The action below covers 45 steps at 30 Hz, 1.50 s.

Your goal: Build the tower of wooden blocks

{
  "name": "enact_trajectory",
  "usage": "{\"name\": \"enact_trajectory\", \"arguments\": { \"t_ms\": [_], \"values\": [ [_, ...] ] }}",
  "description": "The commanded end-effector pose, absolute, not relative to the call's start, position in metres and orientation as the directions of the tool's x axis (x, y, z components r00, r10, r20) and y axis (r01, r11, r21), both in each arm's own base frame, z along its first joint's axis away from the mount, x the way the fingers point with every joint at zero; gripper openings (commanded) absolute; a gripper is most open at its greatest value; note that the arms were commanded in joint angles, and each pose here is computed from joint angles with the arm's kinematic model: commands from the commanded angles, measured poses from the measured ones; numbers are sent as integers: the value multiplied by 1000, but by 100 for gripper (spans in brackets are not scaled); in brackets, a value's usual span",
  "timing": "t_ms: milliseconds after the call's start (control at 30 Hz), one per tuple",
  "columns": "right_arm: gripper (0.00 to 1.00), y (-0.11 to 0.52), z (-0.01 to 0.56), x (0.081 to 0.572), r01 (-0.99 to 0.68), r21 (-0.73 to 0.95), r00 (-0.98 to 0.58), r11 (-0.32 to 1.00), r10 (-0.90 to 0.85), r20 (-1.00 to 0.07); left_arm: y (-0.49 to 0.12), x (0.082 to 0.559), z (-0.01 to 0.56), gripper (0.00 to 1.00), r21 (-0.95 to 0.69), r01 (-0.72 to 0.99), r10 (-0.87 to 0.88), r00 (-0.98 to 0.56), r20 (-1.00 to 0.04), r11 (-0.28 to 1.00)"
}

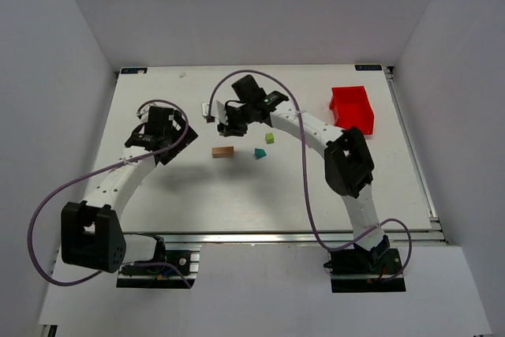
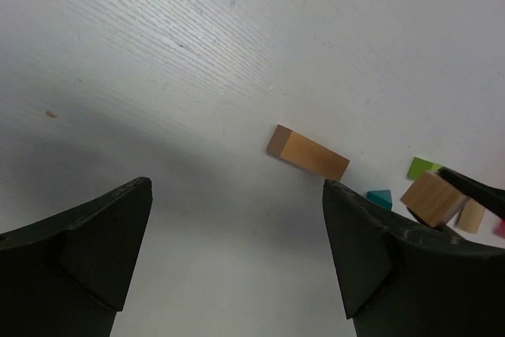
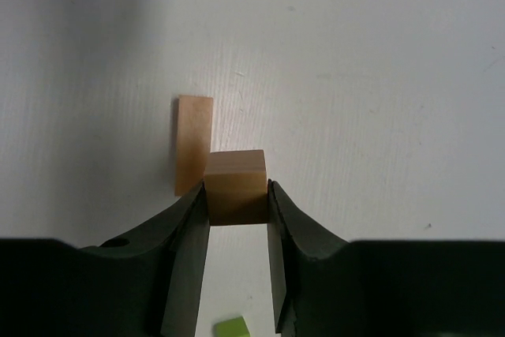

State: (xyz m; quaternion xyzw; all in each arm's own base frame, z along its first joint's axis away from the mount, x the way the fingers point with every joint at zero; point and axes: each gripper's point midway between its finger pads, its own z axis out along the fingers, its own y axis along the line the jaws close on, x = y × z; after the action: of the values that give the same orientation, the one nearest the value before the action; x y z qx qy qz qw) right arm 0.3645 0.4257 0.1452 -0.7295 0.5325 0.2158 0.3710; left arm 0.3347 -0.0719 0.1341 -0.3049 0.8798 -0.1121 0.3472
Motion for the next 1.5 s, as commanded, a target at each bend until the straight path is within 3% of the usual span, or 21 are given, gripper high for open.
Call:
{"name": "enact_trajectory", "arguments": {
  "t_ms": [0,200,567,1467],
  "values": [
    [8,448,156,361,-922,-353,375,-161,-607,-701,-70,334,138,98,-449,-513,-682,-535,-499,732],
    [9,463,125,358,-960,-274,234,-50,-680,-695,-51,320,140,98,-465,-541,-708,-441,-552,700],
    [12,467,91,361,-960,-278,206,-31,-753,-625,-44,311,138,98,-449,-561,-707,-423,-566,696],
    [14,464,74,346,-974,-217,184,-63,-775,-605,-42,307,147,98,-512,-548,-739,-356,-572,661]
  ]
}}
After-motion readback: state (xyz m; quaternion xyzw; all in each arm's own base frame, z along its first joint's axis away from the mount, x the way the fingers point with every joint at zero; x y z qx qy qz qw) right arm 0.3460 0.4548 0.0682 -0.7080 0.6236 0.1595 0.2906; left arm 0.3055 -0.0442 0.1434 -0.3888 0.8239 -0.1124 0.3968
